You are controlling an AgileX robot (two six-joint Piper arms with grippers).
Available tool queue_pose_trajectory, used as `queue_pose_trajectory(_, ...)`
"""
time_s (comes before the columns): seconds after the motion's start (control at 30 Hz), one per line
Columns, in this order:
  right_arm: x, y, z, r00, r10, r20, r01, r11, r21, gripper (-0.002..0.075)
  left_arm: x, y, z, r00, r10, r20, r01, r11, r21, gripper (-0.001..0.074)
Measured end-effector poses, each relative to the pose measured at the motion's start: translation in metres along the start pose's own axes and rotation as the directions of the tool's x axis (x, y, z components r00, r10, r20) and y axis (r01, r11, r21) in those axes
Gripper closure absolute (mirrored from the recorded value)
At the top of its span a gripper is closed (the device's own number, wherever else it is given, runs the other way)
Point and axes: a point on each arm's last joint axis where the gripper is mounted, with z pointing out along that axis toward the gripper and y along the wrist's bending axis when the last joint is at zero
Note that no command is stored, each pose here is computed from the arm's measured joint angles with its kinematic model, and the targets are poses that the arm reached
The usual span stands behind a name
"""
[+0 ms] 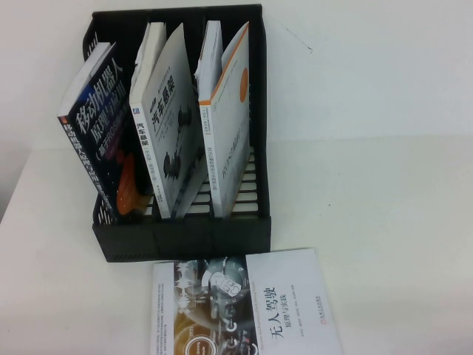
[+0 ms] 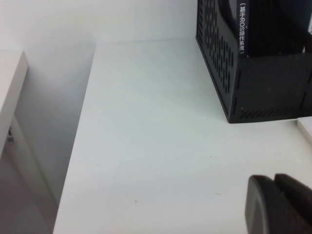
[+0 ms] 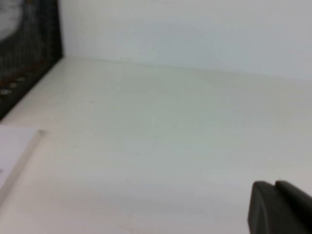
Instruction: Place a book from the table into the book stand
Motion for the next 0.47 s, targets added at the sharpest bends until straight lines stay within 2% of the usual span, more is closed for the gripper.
queue_pose_trajectory(0.17,0.0055,-0.0041,-0.0005,0.983,0.175,-0.056,-0.172,0.984,0.056,0.0728,0.0000,0.0000,0.0000,1.000,0.000,0.000,0.000,1.000,0.000,0.0737)
queue_pose_trajectory(0.47,0.0063,-0.0060,-0.0013,0.988,0.128,-0.081,-0.122,0.990,0.075,0.0728,0.0000,0.0000,0.0000,1.000,0.000,0.000,0.000,1.000,0.000,0.0737)
